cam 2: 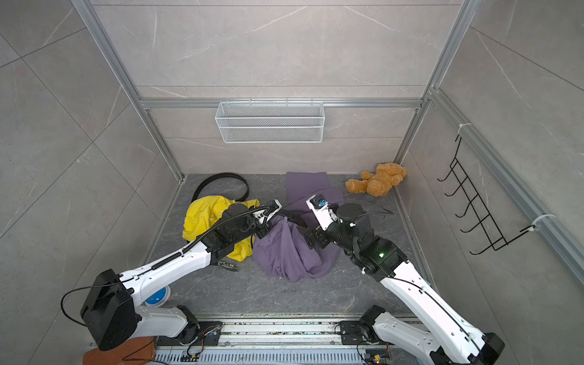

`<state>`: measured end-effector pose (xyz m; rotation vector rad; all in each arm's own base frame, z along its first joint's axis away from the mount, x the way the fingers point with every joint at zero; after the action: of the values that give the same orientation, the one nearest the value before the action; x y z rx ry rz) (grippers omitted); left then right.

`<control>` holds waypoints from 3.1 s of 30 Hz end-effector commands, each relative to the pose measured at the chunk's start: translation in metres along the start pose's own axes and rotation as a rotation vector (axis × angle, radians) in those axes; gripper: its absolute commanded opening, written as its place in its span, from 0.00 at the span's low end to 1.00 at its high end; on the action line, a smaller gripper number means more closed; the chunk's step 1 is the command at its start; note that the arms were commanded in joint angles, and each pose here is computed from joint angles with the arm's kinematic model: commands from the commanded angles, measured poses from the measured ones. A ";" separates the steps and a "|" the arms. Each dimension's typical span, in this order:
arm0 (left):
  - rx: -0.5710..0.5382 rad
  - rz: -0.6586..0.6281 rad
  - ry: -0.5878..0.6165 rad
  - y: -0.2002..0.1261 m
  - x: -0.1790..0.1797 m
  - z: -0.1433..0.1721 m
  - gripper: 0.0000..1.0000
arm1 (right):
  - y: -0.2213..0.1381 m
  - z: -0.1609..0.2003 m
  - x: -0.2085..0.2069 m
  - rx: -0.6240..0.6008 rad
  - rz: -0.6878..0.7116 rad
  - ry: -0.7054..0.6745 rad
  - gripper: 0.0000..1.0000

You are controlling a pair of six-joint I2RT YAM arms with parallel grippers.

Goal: Remove the belt from the trousers
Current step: Adjust the trousers at the center of the board.

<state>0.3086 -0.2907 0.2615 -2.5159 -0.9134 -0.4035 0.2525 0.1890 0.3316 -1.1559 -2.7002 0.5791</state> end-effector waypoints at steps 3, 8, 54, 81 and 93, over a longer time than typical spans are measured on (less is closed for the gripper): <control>-0.394 -0.106 0.132 -0.058 0.033 -0.109 0.00 | -0.003 -0.016 0.024 0.009 -0.499 0.188 1.00; -0.416 -0.116 0.163 -0.081 0.034 -0.116 0.00 | 0.004 -0.019 0.035 0.032 -0.666 0.191 0.99; -0.213 -0.417 -0.087 -0.085 0.098 -0.056 0.82 | 0.040 -0.185 -0.139 0.070 0.780 -0.367 0.00; -0.060 -0.475 -0.215 -0.109 0.087 -0.003 0.83 | 0.048 0.143 0.143 0.659 -0.181 -0.127 0.93; 0.011 -0.418 -0.368 -0.098 0.066 0.027 0.83 | 0.065 0.195 0.144 0.830 -0.251 -0.030 1.00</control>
<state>0.3004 -0.1776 0.2883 -2.3930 -1.5442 -0.1054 0.1510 0.2733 0.1509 -0.6240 -2.2413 1.4227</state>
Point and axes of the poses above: each gripper's point midway between its finger pads, its own y axis out along the fingers, its own x axis along the line the jaws close on, z = x × y, the point moved 2 cm from there along -y, back along the fingers, and after that the axes turned 1 degree about y, right-handed, at the moved point
